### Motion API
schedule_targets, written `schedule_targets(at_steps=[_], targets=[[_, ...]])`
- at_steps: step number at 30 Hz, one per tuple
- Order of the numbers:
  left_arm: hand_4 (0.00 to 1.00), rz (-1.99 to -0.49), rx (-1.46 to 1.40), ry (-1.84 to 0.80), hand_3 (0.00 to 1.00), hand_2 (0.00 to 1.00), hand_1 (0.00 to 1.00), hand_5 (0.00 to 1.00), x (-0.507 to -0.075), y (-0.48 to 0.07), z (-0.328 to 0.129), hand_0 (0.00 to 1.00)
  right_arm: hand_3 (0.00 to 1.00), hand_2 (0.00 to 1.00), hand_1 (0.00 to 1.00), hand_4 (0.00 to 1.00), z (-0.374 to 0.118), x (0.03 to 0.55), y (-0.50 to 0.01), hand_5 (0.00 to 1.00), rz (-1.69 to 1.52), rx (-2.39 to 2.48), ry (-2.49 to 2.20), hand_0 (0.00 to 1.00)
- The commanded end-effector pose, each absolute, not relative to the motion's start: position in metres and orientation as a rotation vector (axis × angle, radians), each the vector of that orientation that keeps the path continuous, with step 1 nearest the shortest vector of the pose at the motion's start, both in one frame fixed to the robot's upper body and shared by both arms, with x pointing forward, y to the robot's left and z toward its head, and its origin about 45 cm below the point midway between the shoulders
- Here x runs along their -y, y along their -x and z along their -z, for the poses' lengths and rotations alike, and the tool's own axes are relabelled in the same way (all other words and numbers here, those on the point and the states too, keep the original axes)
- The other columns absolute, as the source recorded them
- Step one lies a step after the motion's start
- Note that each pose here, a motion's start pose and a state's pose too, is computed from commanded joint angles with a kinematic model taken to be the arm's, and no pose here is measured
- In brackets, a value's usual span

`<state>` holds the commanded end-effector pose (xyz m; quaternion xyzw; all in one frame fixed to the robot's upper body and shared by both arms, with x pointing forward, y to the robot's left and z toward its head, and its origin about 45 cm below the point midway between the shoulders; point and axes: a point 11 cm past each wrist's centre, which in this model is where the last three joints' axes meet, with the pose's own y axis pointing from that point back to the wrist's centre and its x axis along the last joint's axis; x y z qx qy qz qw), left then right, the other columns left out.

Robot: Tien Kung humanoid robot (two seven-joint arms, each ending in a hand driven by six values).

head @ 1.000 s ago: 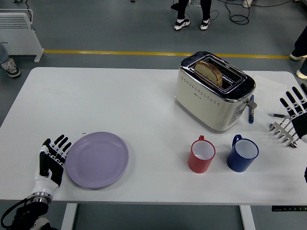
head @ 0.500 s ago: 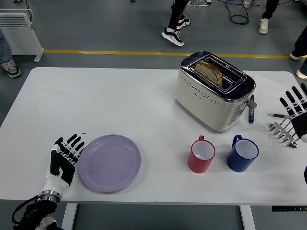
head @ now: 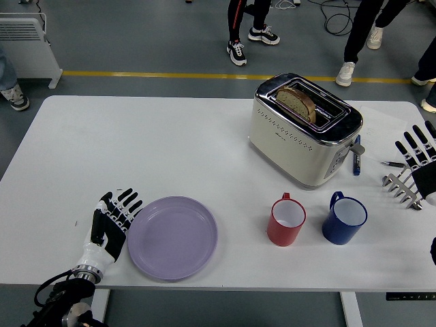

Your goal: Push plate across desktop,pick up the break from the machine,place the break in the plate

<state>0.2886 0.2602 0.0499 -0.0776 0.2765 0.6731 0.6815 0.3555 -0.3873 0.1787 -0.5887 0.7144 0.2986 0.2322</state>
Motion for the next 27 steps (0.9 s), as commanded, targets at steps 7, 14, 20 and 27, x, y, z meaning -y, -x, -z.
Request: schedule_targets(at_steps=[7, 14, 20, 27], targets=[[0.558, -1.474, -0.615, 0.158, 0.741, 0.819, 0.794, 0.998, -0.250, -0.294, -0.050, 0.779, 0.706, 0.703, 0.699, 0.456, -0.178, 0.388, -0.355, 0.482, -0.821, -1.966, 1.614, 0.734], [0.560, -1.414, -0.614, 0.146, 0.741, 0.817, 0.794, 0.998, -0.234, -0.299, -0.052, 0.776, 0.706, 0.702, 0.699, 0.456, -0.178, 0.387, -0.355, 0.482, -0.822, -1.962, 1.613, 0.734], [0.563, -1.383, -0.609, 0.143, 0.741, 0.815, 0.791, 0.998, -0.226, -0.303, -0.055, 0.772, 0.705, 0.702, 0.699, 0.456, -0.179, 0.386, -0.356, 0.482, -0.820, -1.959, 1.614, 0.734], [0.563, -1.407, -0.586, 0.155, 0.741, 0.814, 0.788, 0.998, -0.231, -0.306, -0.059, 0.774, 0.706, 0.702, 0.699, 0.456, -0.183, 0.386, -0.357, 0.482, -0.809, -1.954, 1.615, 0.734]])
